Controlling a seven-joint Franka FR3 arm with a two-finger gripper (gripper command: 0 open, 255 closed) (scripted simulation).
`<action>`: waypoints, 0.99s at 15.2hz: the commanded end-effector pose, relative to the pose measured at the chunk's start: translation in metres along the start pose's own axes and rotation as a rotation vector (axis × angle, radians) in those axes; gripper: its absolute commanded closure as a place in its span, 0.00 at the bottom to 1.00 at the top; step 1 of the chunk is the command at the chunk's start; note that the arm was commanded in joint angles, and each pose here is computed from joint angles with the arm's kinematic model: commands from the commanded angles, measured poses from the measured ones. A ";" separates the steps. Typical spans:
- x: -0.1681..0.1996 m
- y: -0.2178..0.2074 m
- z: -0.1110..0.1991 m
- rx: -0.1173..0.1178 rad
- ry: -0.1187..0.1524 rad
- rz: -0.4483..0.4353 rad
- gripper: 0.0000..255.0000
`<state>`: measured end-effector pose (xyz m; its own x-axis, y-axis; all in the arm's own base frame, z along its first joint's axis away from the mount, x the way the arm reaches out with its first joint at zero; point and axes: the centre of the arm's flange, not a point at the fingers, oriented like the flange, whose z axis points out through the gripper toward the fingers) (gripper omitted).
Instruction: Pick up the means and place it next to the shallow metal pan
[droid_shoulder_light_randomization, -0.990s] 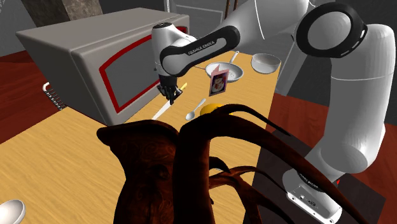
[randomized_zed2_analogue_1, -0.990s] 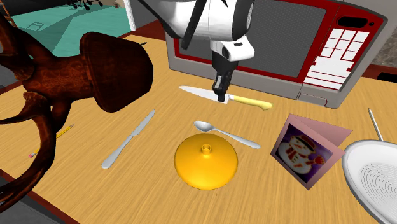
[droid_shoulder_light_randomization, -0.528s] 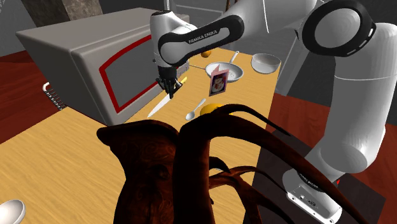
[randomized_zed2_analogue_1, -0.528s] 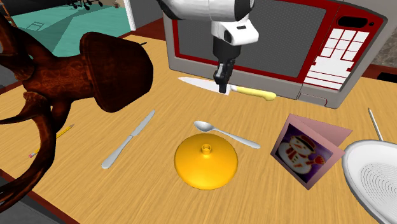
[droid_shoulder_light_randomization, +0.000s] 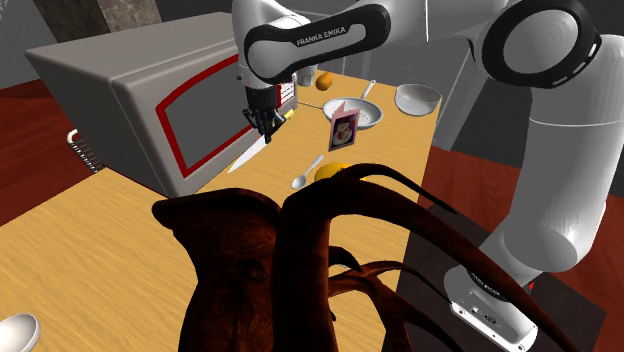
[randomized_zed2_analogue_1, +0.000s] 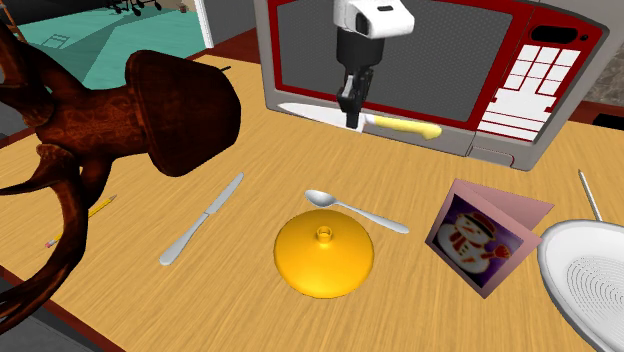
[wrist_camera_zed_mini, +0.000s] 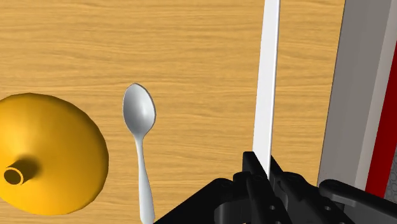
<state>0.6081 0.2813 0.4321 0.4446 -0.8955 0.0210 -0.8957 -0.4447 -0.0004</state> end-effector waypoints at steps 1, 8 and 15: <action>0.000 0.001 -0.010 0.000 0.000 0.000 1.00; 0.038 0.038 -0.025 0.000 0.000 0.000 1.00; 0.105 0.102 -0.024 0.000 0.000 0.000 1.00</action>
<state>0.5684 0.1568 0.4605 0.4439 -0.8958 0.0215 -0.8960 -0.4440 0.0007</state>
